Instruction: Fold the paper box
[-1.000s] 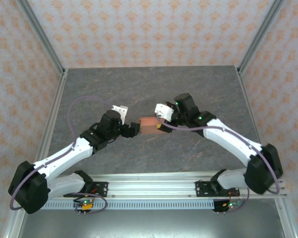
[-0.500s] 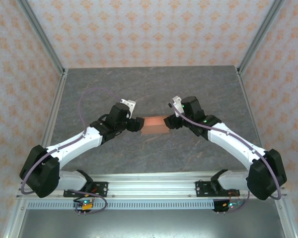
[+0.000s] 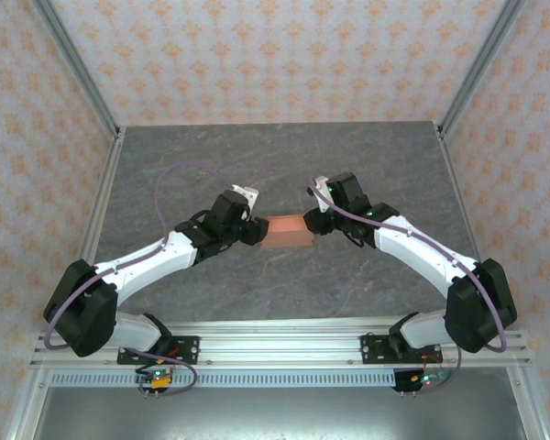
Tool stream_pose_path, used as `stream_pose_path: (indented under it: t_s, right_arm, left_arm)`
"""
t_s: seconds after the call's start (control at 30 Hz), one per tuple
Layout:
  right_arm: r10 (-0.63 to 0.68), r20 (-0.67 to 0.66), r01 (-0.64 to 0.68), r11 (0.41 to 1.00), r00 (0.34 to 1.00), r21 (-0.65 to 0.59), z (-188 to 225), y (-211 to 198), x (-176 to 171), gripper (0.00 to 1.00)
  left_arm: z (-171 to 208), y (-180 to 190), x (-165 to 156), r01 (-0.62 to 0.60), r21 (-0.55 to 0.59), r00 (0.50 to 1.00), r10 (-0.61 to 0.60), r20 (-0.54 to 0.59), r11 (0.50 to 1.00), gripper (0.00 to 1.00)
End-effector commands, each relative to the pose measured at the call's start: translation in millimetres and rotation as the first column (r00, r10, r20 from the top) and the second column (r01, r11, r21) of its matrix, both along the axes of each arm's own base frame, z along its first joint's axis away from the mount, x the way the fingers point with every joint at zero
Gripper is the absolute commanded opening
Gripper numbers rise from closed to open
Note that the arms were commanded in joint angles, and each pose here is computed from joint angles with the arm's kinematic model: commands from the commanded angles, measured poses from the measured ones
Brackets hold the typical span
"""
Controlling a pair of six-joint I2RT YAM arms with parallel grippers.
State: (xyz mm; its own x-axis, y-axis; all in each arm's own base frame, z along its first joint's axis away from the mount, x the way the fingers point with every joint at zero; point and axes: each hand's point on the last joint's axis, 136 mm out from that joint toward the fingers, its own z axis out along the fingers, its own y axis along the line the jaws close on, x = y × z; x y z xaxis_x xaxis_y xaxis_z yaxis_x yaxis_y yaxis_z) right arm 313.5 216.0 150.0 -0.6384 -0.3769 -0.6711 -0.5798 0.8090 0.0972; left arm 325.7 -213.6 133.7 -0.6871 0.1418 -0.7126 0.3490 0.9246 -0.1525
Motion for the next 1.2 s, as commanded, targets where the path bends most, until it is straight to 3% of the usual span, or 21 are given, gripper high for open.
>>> stream_pose_path:
  t_s: [0.0,0.43,0.77,1.17]
  right_arm:
    - [-0.015,-0.013,0.015,1.0,1.0,0.015,7.8,1.3,2.7,0.38]
    - [-0.048,-0.077,0.043,0.997,0.996,-0.061,-2.5,-10.0,-2.9,0.43]
    - [-0.044,-0.095,0.042,0.999,0.994,-0.025,0.2,-3.0,-3.8,0.28]
    - [-0.076,-0.083,0.075,0.997,0.994,-0.007,1.7,4.7,-2.3,0.19]
  left_arm:
    - [5.6,-0.7,4.0,-0.026,0.013,1.0,0.027,-0.011,1.0,0.55]
    - [0.6,10.8,2.1,-0.069,0.066,0.997,0.072,-0.035,0.995,0.56]
    - [12.7,2.9,3.9,-0.064,0.009,0.998,0.064,-0.03,0.998,0.34]
    - [16.6,-12.2,5.5,-0.101,-0.112,0.993,0.092,-0.077,0.989,0.24]
